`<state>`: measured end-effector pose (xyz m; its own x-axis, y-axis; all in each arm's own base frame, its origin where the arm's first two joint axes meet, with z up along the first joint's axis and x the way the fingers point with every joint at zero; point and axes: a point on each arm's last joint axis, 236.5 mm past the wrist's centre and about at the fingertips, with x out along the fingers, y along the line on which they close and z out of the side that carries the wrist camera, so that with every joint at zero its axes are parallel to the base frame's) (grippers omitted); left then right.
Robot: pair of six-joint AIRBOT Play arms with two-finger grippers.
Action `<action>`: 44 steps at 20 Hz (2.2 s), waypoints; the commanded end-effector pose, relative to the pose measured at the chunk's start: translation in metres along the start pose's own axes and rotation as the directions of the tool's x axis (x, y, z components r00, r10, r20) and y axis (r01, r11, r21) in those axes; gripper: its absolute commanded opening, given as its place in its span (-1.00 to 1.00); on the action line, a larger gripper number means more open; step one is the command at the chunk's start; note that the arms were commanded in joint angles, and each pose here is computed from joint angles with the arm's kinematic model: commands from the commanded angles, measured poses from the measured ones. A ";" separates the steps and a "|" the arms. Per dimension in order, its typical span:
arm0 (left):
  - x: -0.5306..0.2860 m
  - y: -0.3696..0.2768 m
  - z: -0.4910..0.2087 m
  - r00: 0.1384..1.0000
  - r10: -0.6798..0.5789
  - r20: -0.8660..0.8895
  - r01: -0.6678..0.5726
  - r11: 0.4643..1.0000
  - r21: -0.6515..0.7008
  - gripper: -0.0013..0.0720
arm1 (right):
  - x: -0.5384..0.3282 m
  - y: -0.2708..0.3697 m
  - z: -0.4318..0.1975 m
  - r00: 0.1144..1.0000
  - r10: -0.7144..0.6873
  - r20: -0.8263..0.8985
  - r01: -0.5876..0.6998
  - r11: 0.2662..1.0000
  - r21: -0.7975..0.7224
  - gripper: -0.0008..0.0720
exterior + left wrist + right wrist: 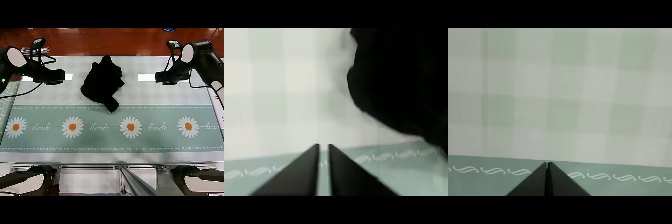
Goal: Fold the shirts.
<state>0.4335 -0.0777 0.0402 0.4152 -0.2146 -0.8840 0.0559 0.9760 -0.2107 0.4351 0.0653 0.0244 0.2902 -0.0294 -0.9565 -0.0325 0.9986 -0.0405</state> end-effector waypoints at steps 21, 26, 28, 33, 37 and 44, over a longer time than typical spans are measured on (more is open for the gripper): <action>0.153 -0.100 0.008 0.953 -0.194 -0.234 0.269 0.896 0.353 0.42 | -0.009 0.021 -0.016 0.988 -0.152 -0.014 0.146 0.968 -0.204 0.17; 0.171 -0.085 -0.018 0.949 -0.064 -0.308 0.194 0.889 0.414 0.24 | -0.009 0.020 -0.018 0.988 -0.155 -0.021 0.148 0.969 -0.198 0.16; 0.166 -0.085 -0.018 0.946 -0.061 -0.318 0.195 0.891 0.410 -0.90 | -0.009 0.017 -0.019 0.986 -0.166 -0.029 0.157 0.967 -0.200 0.17; 0.098 -0.093 0.052 0.984 -0.098 -0.151 0.146 0.923 0.356 -0.90 | -0.033 0.004 -0.015 0.979 -0.203 0.018 0.202 0.962 -0.183 0.16; -0.027 -0.114 0.125 0.969 -0.175 0.174 0.099 0.922 0.373 -0.90 | -0.097 -0.003 -0.002 0.969 -0.159 0.189 0.182 0.977 -0.110 0.16; -0.256 -0.169 0.163 0.719 -0.367 0.591 0.088 0.891 0.446 -0.90 | -0.195 -0.006 -0.023 0.931 -0.045 0.362 0.073 0.995 -0.063 0.16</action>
<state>0.4982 -0.1847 0.2845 0.7357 -0.4570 -0.4999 0.4758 0.8740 -0.0987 0.3804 0.0614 0.1759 0.5764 -0.1172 -0.8087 -0.0559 0.9817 -0.1822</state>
